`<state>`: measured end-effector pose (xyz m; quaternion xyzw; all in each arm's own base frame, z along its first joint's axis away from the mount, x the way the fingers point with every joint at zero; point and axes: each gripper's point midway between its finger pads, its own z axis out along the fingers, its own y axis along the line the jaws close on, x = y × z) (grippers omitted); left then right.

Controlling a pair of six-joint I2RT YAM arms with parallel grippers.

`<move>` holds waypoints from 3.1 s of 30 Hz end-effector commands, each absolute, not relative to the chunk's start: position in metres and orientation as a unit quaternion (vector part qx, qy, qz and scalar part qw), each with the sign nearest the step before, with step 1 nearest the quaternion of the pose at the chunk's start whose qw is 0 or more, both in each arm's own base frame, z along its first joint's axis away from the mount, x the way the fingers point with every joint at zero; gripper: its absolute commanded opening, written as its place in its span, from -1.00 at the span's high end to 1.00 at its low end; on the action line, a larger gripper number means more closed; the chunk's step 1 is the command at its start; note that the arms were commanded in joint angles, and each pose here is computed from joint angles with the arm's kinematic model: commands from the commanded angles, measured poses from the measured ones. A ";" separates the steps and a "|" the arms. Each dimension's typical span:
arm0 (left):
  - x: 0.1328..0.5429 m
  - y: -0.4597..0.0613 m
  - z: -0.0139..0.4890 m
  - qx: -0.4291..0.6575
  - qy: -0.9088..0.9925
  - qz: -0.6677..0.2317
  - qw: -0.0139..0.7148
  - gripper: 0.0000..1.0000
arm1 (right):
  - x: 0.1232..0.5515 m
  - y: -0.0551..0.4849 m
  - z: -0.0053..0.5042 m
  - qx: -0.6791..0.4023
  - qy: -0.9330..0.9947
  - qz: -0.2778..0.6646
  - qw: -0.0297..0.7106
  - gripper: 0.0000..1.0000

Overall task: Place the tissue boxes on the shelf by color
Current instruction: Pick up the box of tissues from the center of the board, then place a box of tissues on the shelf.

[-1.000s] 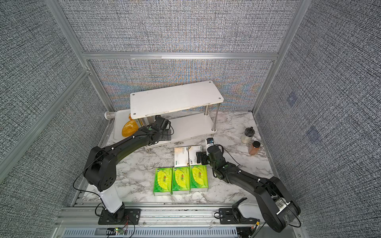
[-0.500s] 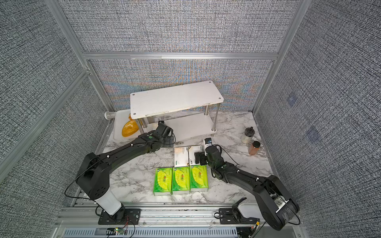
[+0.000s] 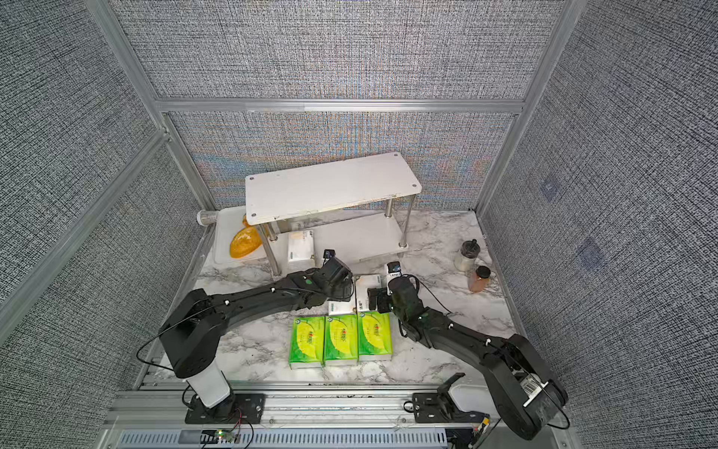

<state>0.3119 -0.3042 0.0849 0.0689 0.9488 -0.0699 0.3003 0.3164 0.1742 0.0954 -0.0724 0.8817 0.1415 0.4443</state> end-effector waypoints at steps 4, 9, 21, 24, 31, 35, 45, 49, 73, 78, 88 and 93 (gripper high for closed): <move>0.304 -0.334 0.073 0.066 0.948 -0.100 0.294 -0.98 | 0.315 0.174 0.093 -0.065 0.881 0.142 0.446 -0.98; 0.297 -0.333 0.055 0.062 0.954 -0.075 0.282 -0.98 | 0.313 0.170 0.091 -0.061 0.882 0.138 0.446 -0.98; 0.291 -0.315 0.048 0.038 0.956 -0.054 0.285 -0.98 | 0.312 0.169 0.085 -0.064 0.885 0.134 0.441 -0.98; 0.294 -0.316 0.070 0.042 0.951 -0.059 0.302 -0.98 | 0.312 0.169 0.086 -0.063 0.885 0.133 0.442 -0.98; 0.290 -0.311 0.074 0.042 0.952 -0.053 0.298 -0.98 | 0.311 0.168 0.089 -0.061 0.883 0.136 0.445 -0.98; 0.287 -0.316 0.052 0.046 0.956 -0.057 0.284 -0.98 | 0.309 0.167 0.087 -0.061 0.884 0.136 0.443 -0.98; 0.285 -0.315 0.018 0.041 0.962 -0.039 0.267 -0.89 | 0.307 0.165 0.086 -0.063 0.886 0.130 0.441 -0.98; 0.292 -0.317 0.043 0.045 0.954 -0.045 0.292 -0.73 | 0.308 0.164 0.086 -0.063 0.886 0.128 0.442 -0.98; 0.413 -0.355 0.145 -0.006 0.913 -0.044 0.405 -0.74 | 0.311 0.165 0.089 -0.064 0.883 0.128 0.448 -0.98; 0.433 -0.350 0.131 -0.021 0.913 -0.032 0.407 -0.74 | 0.313 0.165 0.091 -0.066 0.881 0.126 0.450 -0.98; 0.461 -0.339 0.119 -0.034 0.910 -0.011 0.412 -0.75 | 0.313 0.166 0.092 -0.071 0.881 0.128 0.450 -0.98; 0.474 -0.333 0.113 -0.036 0.913 -0.010 0.407 -0.76 | 0.312 0.166 0.091 -0.071 0.881 0.129 0.449 -0.98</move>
